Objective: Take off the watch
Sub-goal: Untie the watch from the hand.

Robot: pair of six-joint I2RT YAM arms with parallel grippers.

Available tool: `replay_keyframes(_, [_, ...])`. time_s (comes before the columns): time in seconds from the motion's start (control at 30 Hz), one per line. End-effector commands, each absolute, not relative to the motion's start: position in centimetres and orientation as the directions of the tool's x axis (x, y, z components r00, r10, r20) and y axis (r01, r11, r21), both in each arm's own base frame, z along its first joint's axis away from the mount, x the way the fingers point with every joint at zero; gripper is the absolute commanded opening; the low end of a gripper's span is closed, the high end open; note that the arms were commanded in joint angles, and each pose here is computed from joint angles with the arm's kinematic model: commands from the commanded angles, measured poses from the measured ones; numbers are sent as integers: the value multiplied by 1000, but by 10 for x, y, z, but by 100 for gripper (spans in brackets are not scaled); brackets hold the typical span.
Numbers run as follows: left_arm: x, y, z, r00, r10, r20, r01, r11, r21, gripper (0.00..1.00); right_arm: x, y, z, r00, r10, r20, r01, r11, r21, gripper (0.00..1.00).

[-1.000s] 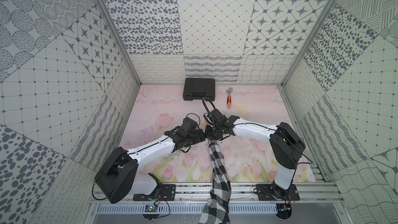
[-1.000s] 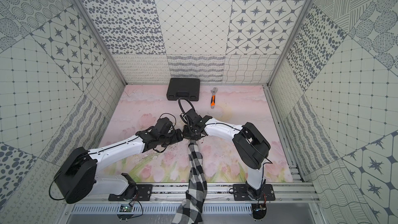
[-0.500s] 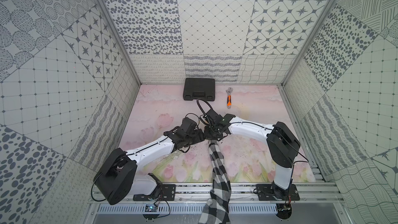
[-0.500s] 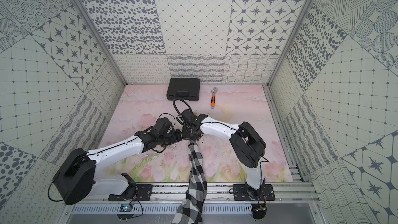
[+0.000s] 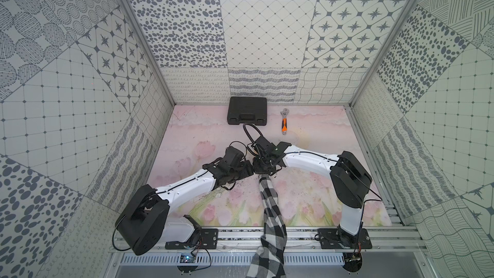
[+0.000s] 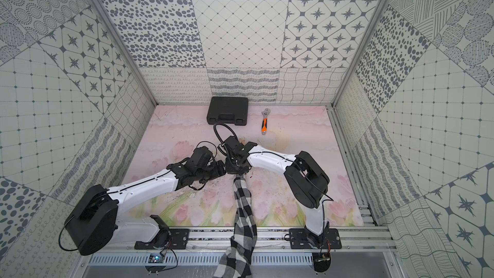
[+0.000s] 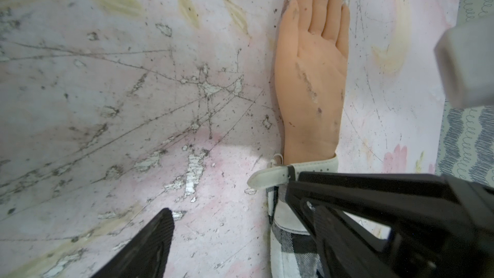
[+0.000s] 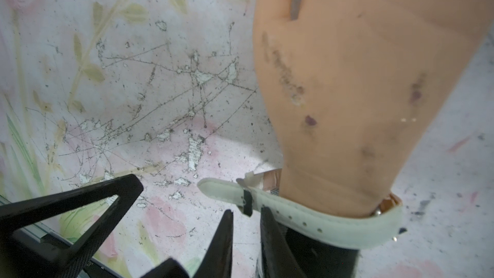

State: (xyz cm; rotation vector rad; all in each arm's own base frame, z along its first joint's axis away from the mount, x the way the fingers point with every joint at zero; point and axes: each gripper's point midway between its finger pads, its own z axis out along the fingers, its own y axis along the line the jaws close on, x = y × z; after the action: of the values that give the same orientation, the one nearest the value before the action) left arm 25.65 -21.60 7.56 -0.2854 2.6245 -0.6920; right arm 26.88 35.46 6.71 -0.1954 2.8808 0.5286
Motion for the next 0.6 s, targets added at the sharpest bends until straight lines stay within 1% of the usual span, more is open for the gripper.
replay_keyframes(0.0, [261,-215,80,-881,-313,-354,-92,848,-522,84,275,368,71,-965,-92,-244,-178,915,362,21])
replay_keyframes(0.23, [260,-214,78,-881,-314,-353,-94,849,-521,84,277,372,70,-965,-91,-244,-179,913,368,18])
replay_keyframes(0.33, [260,-213,78,-880,-316,-353,-95,848,-522,84,277,371,68,-967,-91,-240,-176,915,362,15])
replay_keyframes(0.57, [260,-213,79,-879,-319,-354,-96,847,-523,84,278,365,60,-967,-91,-237,-167,930,326,13])
